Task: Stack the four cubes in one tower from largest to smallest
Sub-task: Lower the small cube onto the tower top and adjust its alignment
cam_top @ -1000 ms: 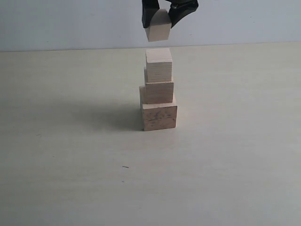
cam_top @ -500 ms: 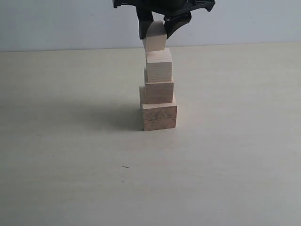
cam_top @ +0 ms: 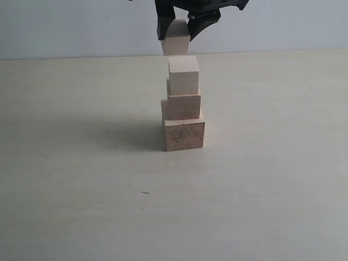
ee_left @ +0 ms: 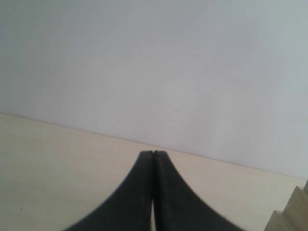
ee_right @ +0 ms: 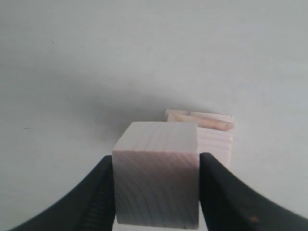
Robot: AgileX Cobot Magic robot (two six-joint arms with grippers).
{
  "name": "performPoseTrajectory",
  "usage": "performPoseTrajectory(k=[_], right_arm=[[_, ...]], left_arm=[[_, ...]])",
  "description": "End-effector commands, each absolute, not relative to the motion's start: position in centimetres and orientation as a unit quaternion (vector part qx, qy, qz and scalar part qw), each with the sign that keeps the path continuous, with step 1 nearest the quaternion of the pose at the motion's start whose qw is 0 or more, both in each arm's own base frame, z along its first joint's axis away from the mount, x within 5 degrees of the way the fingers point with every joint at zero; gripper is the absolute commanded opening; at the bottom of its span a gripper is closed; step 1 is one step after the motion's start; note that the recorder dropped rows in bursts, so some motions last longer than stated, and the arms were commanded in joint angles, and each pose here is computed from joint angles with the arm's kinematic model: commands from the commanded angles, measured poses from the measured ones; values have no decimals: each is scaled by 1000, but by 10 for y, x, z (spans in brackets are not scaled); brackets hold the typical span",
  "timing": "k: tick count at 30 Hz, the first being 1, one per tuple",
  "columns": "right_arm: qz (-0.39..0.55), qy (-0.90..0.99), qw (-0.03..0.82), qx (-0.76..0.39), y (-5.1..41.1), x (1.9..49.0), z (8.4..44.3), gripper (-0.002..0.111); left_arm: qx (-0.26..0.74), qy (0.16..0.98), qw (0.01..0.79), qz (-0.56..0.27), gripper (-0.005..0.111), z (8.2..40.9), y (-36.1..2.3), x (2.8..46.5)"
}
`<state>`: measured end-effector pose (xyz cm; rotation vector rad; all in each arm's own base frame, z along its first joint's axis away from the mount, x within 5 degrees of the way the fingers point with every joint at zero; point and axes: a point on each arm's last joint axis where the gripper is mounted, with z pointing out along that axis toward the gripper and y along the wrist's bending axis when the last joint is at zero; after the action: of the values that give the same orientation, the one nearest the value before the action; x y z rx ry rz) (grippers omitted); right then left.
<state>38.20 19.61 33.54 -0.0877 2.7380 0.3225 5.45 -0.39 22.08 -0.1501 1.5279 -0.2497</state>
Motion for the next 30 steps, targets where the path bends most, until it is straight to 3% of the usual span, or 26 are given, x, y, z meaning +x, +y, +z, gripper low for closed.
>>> performPoseTrajectory(k=[1, 12, 15, 26, 30], right_arm=[[103, 970, 216, -36, 191, 379, 348, 43], [60, 974, 216, -33, 184, 390, 333, 43], [97, 977, 189, -27, 192, 391, 324, 43], [152, 972, 176, -24, 197, 380, 337, 43], [100, 976, 190, -30, 181, 366, 340, 43]], left_arm=[[-64, 688, 714, -115, 0, 221, -4, 54], [-64, 688, 714, -115, 0, 221, -4, 54], [-64, 688, 714, -115, 0, 221, -4, 54], [-64, 688, 714, -115, 0, 221, -4, 54], [-64, 688, 714, -115, 0, 221, -4, 54]])
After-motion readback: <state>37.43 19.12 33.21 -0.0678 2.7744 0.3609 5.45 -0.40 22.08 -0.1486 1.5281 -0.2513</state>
